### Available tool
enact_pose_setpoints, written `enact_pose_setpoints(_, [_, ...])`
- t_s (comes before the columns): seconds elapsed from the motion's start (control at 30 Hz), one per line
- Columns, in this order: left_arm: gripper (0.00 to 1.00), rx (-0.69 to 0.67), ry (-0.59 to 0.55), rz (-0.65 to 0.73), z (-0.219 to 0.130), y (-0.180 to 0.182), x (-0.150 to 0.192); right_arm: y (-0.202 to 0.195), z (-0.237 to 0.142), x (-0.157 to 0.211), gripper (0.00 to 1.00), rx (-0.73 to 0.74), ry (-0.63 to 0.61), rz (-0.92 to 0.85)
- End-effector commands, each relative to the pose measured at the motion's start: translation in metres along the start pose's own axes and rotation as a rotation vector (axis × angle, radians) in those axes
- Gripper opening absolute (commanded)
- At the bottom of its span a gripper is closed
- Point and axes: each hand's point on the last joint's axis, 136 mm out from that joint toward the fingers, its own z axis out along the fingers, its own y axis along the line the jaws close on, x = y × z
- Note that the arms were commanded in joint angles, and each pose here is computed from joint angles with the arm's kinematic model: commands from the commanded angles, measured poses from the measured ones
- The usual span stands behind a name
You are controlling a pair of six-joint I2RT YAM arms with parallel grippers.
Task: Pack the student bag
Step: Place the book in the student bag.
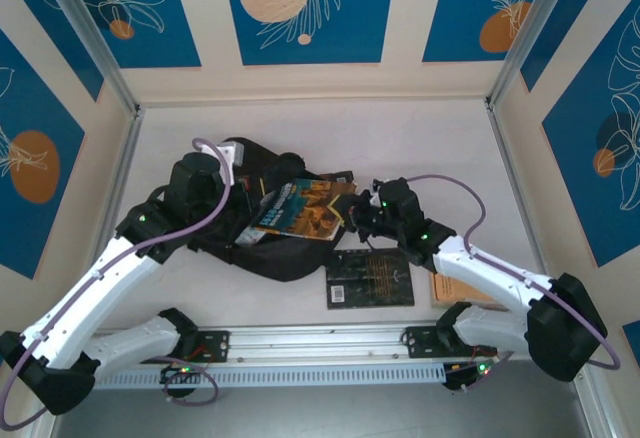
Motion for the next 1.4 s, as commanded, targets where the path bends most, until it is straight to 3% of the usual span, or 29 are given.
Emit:
enact_pose_setpoints(0.0, [0.0,0.069,-0.066,0.03,-0.015,-0.02,-0.023,0.067,-0.003,0.006,0.0,-0.202,-0.004,-0.049])
enact_pose_setpoints(0.23, [0.0,0.058,-0.051,0.039,-0.008,-0.021,-0.026,0.082,0.014,0.012,0.0,-0.25,0.011,-0.061])
enact_pose_setpoints(0.43, [0.0,0.073,-0.062,0.032,-0.006,-0.03,-0.039,0.089,0.032,0.008,0.0,-0.321,-0.047,-0.106])
enact_pose_setpoints(0.63, [0.0,0.073,-0.077,0.029,-0.004,-0.035,-0.05,0.095,0.063,0.017,0.0,-0.42,0.01,-0.159])
enact_pose_setpoints(0.97, [0.0,0.071,-0.056,0.052,0.012,-0.034,-0.046,0.049,0.142,0.025,0.0,-0.279,0.096,-0.156])
enact_pose_setpoints(1.0, [0.0,0.067,-0.056,0.054,0.014,-0.033,-0.045,0.045,0.149,0.026,0.02,-0.247,0.108,-0.156])
enact_pose_setpoints(1.17, [0.0,0.043,-0.054,0.052,0.019,-0.027,-0.044,0.037,0.163,0.032,0.33,-0.091,0.17,-0.235])
enact_pose_setpoints(1.37, [0.0,-0.029,-0.055,0.047,0.021,-0.006,-0.04,0.032,0.138,0.021,0.58,-0.004,0.143,-0.298])
